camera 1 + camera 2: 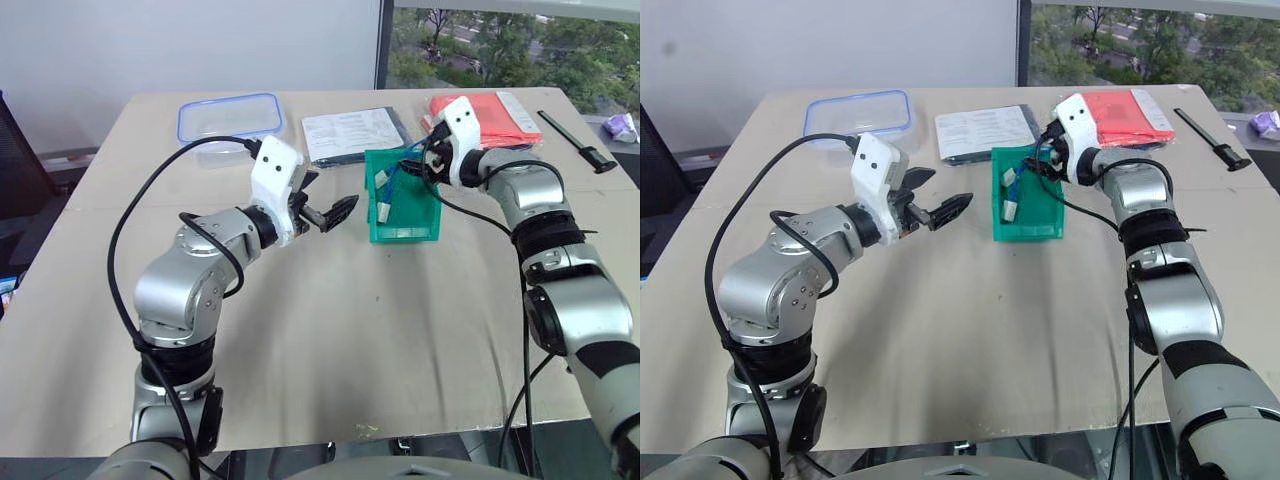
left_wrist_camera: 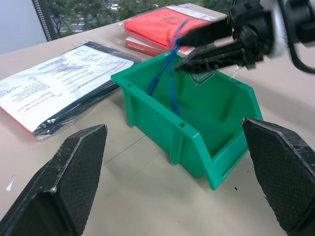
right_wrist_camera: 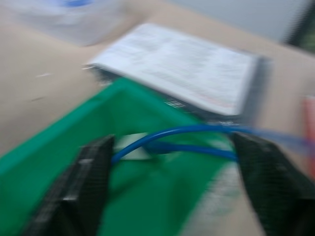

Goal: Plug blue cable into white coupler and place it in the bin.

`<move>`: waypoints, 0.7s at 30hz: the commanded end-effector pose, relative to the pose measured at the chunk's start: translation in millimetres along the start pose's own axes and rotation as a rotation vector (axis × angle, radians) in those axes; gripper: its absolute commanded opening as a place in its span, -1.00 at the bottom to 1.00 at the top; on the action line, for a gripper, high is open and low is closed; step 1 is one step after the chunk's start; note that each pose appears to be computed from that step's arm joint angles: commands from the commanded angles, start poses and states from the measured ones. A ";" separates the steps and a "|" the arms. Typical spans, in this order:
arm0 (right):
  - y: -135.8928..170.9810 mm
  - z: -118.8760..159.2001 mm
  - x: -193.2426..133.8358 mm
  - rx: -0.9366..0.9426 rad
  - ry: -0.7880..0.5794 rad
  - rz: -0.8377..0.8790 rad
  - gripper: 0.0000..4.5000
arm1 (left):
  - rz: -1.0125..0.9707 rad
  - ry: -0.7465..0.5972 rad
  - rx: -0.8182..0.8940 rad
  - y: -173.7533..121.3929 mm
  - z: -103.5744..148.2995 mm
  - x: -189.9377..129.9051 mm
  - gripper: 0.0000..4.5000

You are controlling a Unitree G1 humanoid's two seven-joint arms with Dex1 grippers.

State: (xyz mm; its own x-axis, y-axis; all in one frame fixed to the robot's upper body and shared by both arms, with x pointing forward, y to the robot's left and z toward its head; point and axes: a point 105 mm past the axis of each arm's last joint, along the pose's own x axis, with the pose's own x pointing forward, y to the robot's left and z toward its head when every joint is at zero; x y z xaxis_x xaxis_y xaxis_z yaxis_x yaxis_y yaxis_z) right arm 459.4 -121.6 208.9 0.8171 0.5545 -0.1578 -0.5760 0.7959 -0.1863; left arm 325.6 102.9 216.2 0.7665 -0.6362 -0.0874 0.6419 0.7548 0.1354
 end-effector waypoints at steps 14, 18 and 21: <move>50.7 -63.5 -148.4 0.053 -0.191 0.193 0.98 | -0.011 -0.086 0.058 -20.2 -19.5 -25.5 1.00; 69.4 -99.9 -174.0 0.094 -0.125 0.224 0.98 | -0.084 -0.063 0.005 -42.4 -57.6 -50.8 1.00; 70.1 -121.5 -184.6 0.072 -0.103 0.185 0.98 | -0.076 0.028 0.030 -49.0 -96.4 -70.3 1.00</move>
State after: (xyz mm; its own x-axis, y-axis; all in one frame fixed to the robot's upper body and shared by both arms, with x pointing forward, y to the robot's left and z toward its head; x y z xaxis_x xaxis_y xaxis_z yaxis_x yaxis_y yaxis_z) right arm 267.3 -191.3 96.3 0.6824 0.7202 -0.1253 -0.7273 0.6861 -0.0172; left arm 248.8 125.6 115.0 0.7222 -0.6741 -0.1549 0.6880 0.7231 0.0616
